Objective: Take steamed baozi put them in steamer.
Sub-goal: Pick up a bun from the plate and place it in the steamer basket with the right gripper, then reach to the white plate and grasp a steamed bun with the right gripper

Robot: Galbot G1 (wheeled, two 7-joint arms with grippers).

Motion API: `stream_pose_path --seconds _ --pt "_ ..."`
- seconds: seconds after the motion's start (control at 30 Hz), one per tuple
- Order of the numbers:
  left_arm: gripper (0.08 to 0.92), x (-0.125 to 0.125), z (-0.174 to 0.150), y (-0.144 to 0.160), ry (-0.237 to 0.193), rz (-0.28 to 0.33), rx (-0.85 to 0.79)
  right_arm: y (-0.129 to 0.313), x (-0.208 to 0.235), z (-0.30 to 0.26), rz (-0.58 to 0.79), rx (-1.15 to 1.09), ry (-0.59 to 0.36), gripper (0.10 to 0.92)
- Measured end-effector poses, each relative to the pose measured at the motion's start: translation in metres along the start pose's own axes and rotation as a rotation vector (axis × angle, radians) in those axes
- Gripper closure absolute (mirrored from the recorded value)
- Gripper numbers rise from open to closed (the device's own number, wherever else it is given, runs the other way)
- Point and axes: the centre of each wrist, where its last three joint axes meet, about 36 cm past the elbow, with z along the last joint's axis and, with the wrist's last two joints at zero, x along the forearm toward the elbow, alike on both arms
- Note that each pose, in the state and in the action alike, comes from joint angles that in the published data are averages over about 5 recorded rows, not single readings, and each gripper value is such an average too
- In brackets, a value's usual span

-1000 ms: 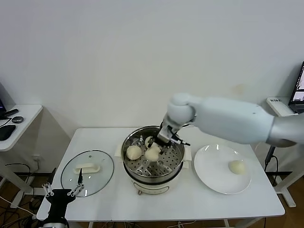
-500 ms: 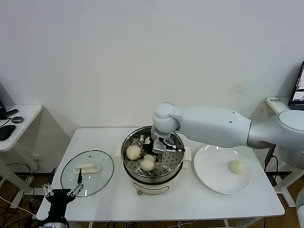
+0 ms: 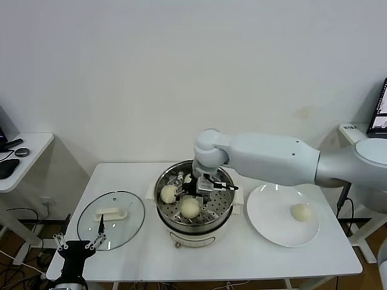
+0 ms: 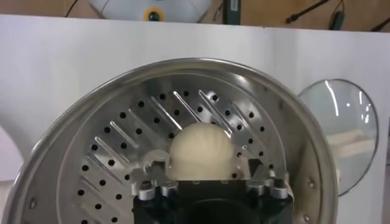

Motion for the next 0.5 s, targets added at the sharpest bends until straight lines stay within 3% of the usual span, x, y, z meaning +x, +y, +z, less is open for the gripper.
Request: stream_pose_path --seconds 0.27,0.5 --pt "0.177 -0.002 -0.001 -0.002 -0.007 0.006 0.003 0.027 0.044 0.005 0.031 -0.205 0.043 0.2" --pt "0.177 -0.005 -0.003 -0.006 -0.017 0.023 0.008 0.091 0.082 0.006 0.057 -0.565 0.105 0.2"
